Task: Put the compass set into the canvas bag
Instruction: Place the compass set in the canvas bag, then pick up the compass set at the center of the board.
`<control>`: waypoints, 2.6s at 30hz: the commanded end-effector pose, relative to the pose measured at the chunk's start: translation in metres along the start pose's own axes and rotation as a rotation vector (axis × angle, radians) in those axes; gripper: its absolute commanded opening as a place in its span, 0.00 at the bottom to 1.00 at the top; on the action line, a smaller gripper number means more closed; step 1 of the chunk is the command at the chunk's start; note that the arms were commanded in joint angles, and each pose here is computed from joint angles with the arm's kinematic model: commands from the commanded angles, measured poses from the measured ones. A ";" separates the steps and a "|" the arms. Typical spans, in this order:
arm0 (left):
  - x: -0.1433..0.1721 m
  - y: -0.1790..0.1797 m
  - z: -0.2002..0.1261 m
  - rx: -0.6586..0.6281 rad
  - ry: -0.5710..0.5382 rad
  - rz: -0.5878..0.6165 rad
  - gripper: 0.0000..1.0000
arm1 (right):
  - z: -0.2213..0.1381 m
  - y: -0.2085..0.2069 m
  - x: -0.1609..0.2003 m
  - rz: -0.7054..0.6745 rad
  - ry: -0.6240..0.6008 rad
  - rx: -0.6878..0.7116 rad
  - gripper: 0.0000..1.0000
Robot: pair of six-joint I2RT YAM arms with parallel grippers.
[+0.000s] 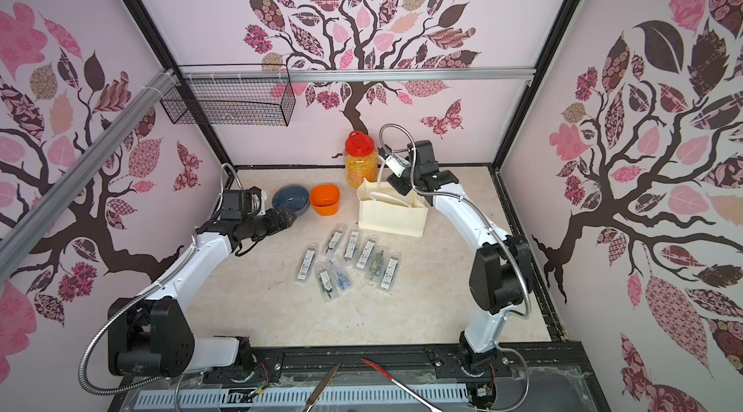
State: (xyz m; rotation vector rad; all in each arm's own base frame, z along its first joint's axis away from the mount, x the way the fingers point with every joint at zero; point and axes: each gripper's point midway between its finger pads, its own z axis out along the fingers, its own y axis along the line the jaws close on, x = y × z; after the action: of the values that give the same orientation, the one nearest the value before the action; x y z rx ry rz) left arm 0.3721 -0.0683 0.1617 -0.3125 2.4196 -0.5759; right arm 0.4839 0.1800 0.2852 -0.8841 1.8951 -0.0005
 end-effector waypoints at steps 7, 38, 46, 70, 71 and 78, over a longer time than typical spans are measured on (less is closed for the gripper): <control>-0.011 -0.006 -0.007 0.004 -0.030 0.008 0.93 | -0.118 -0.022 -0.005 0.623 0.004 0.162 0.59; -0.010 0.003 -0.009 -0.042 -0.042 -0.003 0.93 | -0.054 0.196 0.224 1.165 0.836 -0.155 0.72; -0.008 0.005 -0.009 -0.049 -0.037 -0.007 0.93 | -0.043 0.207 0.231 1.121 0.902 -0.146 0.74; -0.008 0.013 -0.007 -0.066 -0.029 -0.016 0.93 | -0.028 0.221 0.255 0.990 1.075 -0.044 0.68; -0.008 0.013 -0.007 -0.064 -0.030 -0.017 0.93 | -0.028 0.221 0.255 0.985 1.077 -0.044 0.68; -0.008 0.014 -0.010 -0.070 -0.032 -0.014 0.93 | -0.028 0.219 0.258 0.968 1.079 -0.029 0.62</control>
State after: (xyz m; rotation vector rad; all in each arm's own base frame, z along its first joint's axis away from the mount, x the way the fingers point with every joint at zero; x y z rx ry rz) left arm 0.3693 -0.0537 0.1552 -0.3725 2.4400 -0.5032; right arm 0.2796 0.1874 0.0210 0.2326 3.1338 0.2430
